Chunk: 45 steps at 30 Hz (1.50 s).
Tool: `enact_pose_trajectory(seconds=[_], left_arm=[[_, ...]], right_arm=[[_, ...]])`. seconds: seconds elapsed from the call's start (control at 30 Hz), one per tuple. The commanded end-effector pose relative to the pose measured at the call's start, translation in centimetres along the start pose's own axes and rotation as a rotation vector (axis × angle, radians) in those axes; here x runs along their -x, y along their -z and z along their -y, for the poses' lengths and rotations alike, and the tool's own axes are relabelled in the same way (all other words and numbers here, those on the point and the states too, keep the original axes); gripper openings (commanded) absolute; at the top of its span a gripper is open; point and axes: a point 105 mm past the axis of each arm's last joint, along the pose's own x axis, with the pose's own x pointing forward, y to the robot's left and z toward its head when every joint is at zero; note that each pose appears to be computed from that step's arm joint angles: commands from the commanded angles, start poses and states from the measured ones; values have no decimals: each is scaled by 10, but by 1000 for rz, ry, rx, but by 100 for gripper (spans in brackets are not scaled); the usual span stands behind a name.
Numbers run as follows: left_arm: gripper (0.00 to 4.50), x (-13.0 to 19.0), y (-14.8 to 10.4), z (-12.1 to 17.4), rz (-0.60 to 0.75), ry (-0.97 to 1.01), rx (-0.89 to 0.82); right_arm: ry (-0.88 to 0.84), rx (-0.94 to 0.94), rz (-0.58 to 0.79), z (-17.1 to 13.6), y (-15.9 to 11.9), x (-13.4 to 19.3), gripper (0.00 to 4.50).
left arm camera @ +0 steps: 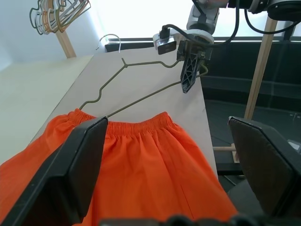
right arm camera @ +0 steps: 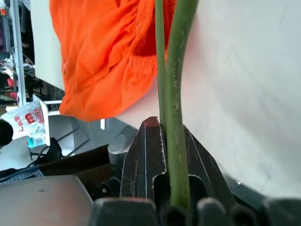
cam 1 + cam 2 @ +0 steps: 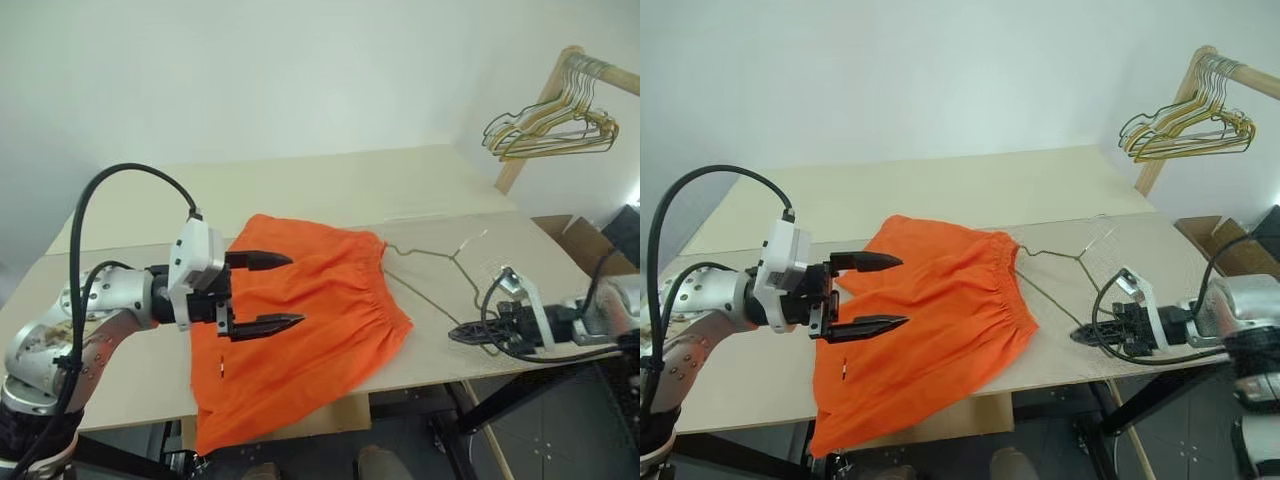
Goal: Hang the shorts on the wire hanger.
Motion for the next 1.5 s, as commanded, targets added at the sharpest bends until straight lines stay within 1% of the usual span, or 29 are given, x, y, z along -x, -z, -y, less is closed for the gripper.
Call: enact_pose_trajectory(seconds=[0.03, 0.17, 0.33, 0.43, 0.5, 0.63, 0.77, 0.83, 0.93, 1.07, 1.2, 1.27, 1.43, 1.47, 1.5], left_arm=[[444, 4, -11, -2, 8, -12, -57], [444, 6, -10, -3, 2, -15, -61], [444, 6, -10, -3, -1, -15, -68], [444, 6, -10, -3, -1, -17, -71], [444, 6, -11, -2, 0, -16, -72], [444, 6, -11, -2, 0, -18, -73], [444, 7, -10, -1, -5, -20, -77], [444, 8, -10, -1, -7, -20, -79], [444, 9, -10, 0, -11, -19, -81], [444, 10, -9, 1, -17, -16, -85], [444, 10, -9, 2, -19, -14, -84], [444, 10, -8, 2, -20, -12, -85], [444, 10, -8, -2, -24, -15, -102], [444, 10, -9, -4, -22, -24, -109], [444, 10, -9, -8, -21, -37, -115]], right_arm=[[-43, 13, -63, -6, 8, -10, 0], [-86, 26, -94, -11, 10, -17, 0], [-75, -25, 6, -6, -15, -29, 0], [-73, -35, 16, -6, -20, -36, 0], [-72, -63, 49, -3, -26, -41, 0], [-123, -60, 64, -8, -29, -45, 0], [-220, -65, 47, -18, -26, -48, 0], [-196, -99, 55, -12, -27, -52, 0], [-219, -114, 96, -10, -33, -51, 0], [-204, -95, 79, -9, -36, -56, 0], [-184, -81, 130, -8, -49, -58, 0], [-175, -47, 161, -7, -55, -59, 0], [-163, 132, 173, -11, -55, -60, 0], [-131, 206, 179, -11, -54, -59, 0], [-79, 335, 180, -12, -51, -56, 0]])
